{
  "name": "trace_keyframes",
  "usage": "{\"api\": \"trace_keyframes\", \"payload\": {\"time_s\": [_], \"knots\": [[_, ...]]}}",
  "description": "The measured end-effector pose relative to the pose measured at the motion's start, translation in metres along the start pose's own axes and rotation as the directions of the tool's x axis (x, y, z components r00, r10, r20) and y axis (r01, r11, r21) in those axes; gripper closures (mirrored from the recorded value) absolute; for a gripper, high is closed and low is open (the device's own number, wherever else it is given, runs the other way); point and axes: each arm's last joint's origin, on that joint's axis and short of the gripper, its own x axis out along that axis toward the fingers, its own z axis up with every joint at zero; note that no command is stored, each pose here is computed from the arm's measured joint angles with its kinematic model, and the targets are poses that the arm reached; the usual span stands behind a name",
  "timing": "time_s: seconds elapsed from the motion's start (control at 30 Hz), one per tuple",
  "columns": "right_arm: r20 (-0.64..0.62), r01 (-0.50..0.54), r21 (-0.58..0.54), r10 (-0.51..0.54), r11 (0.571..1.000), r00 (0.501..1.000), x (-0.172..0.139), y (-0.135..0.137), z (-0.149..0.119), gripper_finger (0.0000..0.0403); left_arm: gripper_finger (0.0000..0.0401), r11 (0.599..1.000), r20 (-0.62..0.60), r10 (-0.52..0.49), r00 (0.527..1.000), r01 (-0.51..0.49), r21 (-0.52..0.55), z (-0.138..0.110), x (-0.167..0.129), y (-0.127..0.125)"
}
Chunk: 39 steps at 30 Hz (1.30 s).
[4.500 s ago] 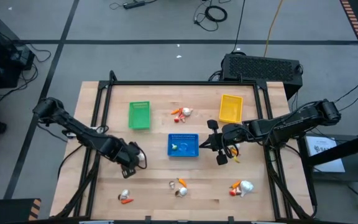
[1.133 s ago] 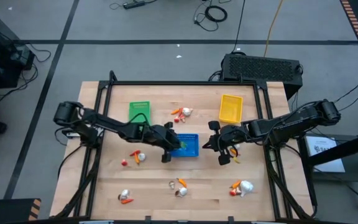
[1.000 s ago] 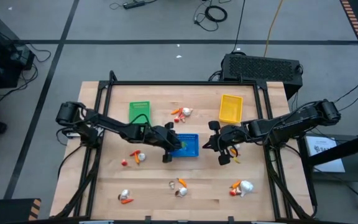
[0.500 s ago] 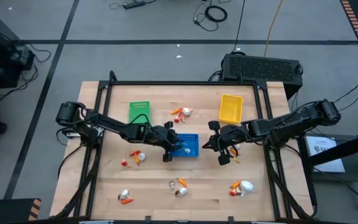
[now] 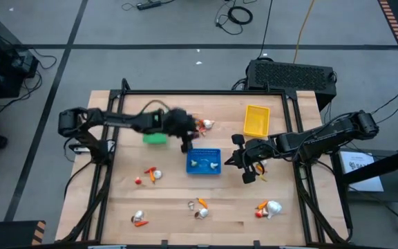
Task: Sort produce into baskets
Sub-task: Put the orange mushroom into the blue bin
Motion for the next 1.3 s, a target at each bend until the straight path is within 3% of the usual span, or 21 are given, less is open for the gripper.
{"api": "trace_keyframes", "payload": {"time_s": [0.13, 0.2, 0.47, 0.6, 1.1, 1.3], "knots": [[0.004, 0.000, 0.007, 0.000, 1.000, 1.000, 0.000, 0.000, 0.000, 0.0403, 0.0271, 1.000, -0.109, 0.005, 0.994, -0.007, -0.023, -0.005, 0.007, 0.035], [0.000, 0.000, 0.008, 0.000, 1.000, 1.000, 0.000, 0.000, 0.000, 0.0403, 0.0258, 1.000, -0.108, 0.006, 0.994, -0.007, -0.011, -0.005, 0.011, 0.045], [-0.011, -0.002, 0.005, 0.002, 1.000, 1.000, 0.000, 0.000, -0.001, 0.0403, 0.0161, 1.000, -0.104, -0.007, 0.995, 0.008, 0.002, -0.011, 0.029, 0.051], [-0.015, -0.003, 0.004, 0.003, 1.000, 1.000, 0.000, 0.000, -0.001, 0.0403, 0.0133, 1.000, -0.157, -0.001, 0.988, 0.000, -0.005, -0.023, 0.044, 0.053], [-0.038, -0.005, 0.037, 0.006, 0.999, 0.999, 0.000, 0.000, -0.004, 0.0403, 0.0129, 0.997, -0.177, 0.038, 0.983, -0.026, 0.070, -0.032, 0.061, 0.050], [-0.042, -0.005, 0.054, 0.007, 0.999, 0.999, 0.000, 0.000, -0.004, 0.0403, 0.0152, 0.997, -0.240, 0.022, 0.970, -0.002, 0.081, -0.045, 0.069, 0.046]]}}
